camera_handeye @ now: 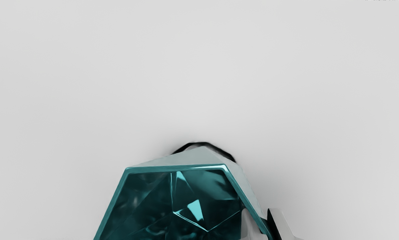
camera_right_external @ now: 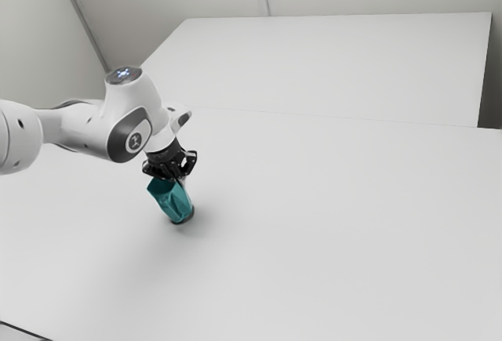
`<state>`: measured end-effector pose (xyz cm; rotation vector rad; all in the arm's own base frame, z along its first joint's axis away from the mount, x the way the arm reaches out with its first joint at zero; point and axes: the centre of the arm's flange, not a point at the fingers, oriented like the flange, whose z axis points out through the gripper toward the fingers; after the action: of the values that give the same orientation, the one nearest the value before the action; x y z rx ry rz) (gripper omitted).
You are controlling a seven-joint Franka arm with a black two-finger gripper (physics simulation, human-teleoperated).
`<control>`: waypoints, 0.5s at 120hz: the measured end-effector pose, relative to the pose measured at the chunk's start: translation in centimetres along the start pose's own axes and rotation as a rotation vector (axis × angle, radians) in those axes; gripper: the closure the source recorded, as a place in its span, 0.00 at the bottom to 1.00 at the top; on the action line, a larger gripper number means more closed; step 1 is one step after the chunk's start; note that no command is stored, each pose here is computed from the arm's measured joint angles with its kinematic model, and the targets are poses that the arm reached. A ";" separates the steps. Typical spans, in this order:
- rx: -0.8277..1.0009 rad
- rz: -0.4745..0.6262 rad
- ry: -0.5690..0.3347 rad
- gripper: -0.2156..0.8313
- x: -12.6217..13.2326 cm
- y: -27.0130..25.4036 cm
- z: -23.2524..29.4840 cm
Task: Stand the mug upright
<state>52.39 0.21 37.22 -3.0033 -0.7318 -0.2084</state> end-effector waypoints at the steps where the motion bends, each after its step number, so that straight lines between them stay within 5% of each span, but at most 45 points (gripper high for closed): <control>1: 0.000 -0.003 0.000 0.96 0.0 0.0 0.0; 20: 0.002 -0.057 -0.006 0.95 0.1 0.0 0.6; 42: -0.007 -0.096 0.005 0.57 0.1 -0.1 -0.4; 60: -0.016 -0.100 0.021 0.38 -0.4 0.7 -2.1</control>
<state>52.10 -0.74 39.26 -2.9769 -0.8827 -0.2504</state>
